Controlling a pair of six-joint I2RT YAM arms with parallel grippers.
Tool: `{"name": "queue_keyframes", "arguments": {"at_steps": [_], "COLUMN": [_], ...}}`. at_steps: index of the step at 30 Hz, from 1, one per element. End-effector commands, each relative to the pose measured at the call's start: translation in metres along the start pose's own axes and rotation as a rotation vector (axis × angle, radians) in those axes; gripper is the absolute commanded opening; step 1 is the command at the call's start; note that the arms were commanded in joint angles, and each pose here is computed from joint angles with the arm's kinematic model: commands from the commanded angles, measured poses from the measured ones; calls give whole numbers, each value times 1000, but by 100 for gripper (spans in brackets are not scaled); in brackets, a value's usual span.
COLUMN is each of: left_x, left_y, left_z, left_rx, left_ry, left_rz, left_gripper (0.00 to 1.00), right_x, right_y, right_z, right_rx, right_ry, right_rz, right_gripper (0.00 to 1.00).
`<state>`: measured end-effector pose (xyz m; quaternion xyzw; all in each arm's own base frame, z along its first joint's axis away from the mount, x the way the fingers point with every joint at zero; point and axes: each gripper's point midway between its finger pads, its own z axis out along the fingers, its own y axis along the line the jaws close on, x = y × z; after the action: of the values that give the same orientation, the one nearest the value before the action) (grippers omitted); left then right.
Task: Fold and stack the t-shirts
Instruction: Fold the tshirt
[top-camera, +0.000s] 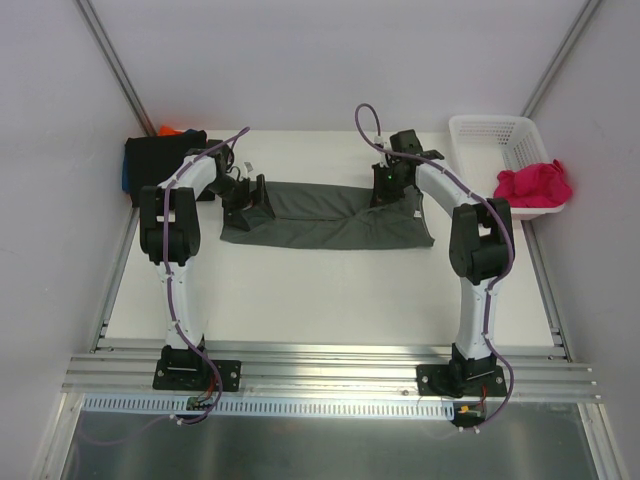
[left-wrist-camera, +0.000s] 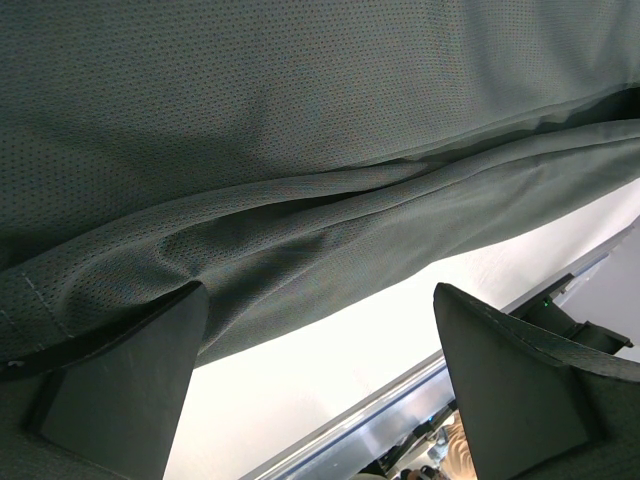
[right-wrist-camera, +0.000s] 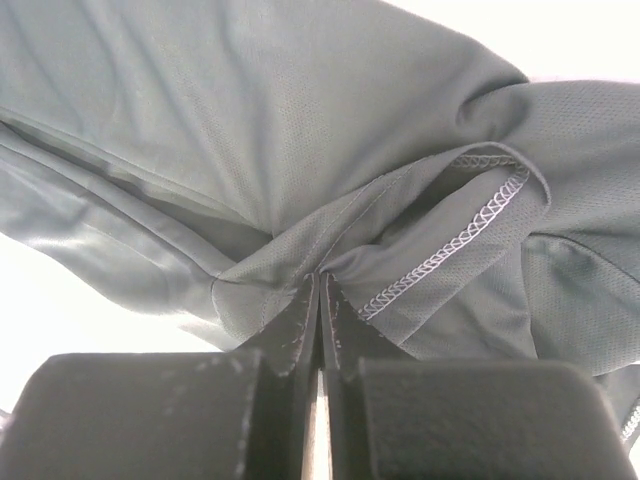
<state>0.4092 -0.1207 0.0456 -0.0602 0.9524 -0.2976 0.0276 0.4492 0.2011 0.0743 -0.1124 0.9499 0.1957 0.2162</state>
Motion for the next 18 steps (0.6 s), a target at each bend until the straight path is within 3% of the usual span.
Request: {"name": "queue_keyframes", "arguments": {"at_steps": [1,3,4,8,18], "left_x": [0,0,-1,0,0], "left_y": [-3,-3,-3,-3,-4], "left_z": [-10,-10,-10,-12,-9], "left_rx": [-6,-7,-7,-9,-5], "left_ry": [-24,-24,-25,-29,-25], "left_rz": [2,2,3,8,3], "left_gripper": [98,98,98,98,98], "right_x": [-24,-21,-21,-17,0], "right_y": [6,2,0,-2,-2], "right_z": [-15,-13,-12,-12,-10], "right_rx": [8,25,31,42,32], "right_ry": [-75,-67,-64,-56,-26], "right_rz": [-37,-40,-39,-36,-23], "right_gripper": [1,5,16,30,31]}}
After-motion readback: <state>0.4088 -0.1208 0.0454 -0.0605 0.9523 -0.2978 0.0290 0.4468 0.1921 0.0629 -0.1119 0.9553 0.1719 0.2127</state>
